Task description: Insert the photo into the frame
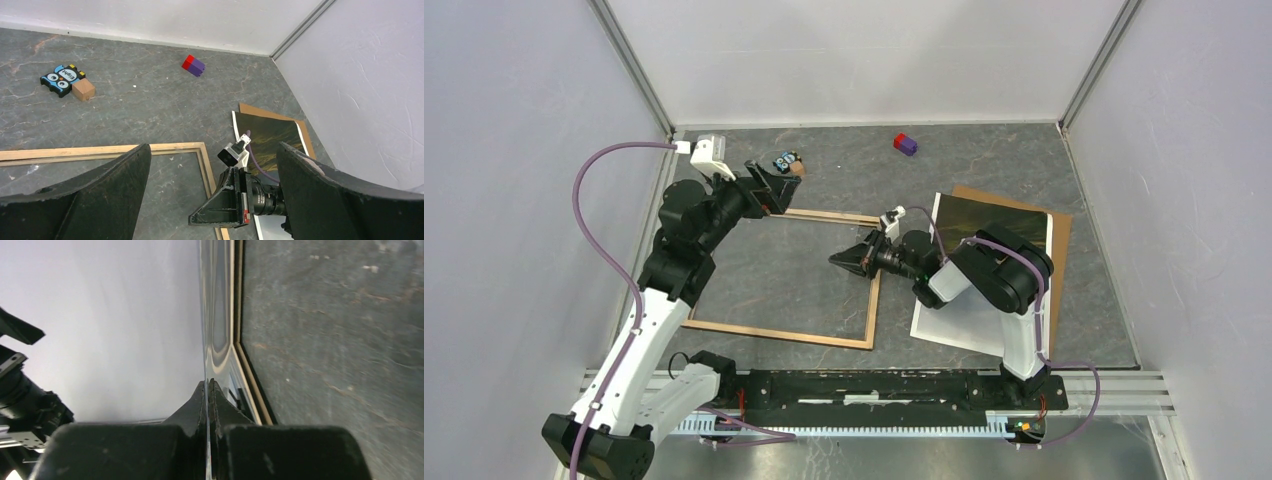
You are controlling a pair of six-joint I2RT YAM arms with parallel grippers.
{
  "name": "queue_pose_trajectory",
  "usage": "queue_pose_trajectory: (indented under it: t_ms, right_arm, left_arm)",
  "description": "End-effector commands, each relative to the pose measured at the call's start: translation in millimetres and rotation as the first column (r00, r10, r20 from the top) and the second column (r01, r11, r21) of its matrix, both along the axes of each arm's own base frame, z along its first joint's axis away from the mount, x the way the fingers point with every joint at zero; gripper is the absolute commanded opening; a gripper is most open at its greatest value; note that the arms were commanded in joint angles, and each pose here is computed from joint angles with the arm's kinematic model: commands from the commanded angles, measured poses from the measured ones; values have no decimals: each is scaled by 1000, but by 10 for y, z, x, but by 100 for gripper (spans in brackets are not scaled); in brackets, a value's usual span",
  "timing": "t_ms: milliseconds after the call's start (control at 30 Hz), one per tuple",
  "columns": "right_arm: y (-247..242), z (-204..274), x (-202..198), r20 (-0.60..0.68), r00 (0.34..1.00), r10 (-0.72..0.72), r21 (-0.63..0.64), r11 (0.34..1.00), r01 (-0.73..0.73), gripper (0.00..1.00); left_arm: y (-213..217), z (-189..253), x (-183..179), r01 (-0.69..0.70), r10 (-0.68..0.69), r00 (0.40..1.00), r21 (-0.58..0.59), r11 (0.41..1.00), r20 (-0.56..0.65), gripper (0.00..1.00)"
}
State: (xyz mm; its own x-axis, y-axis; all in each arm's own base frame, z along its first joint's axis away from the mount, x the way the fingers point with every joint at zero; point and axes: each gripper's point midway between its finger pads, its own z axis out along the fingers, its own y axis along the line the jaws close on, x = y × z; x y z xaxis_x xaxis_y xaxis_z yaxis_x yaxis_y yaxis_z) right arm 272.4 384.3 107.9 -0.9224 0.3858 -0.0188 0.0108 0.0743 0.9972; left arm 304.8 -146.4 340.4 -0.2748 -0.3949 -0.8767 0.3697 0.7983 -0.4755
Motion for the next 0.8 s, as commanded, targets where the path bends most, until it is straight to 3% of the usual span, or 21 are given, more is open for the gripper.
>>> queue_pose_trajectory:
  t_ms: [0, 767]
  right_arm:
    - [-100, -74, 8, 64, 998, -25, -47, 999, 28, 0]
    - [-290, -313, 1, 75, 997, -5, -139, 990, 15, 0]
  left_arm:
    - [-12, 69, 27, 14, -14, 999, 3, 1000, 37, 100]
    - [-7, -36, 98, 6, -6, 1000, -1, 1000, 2, 100]
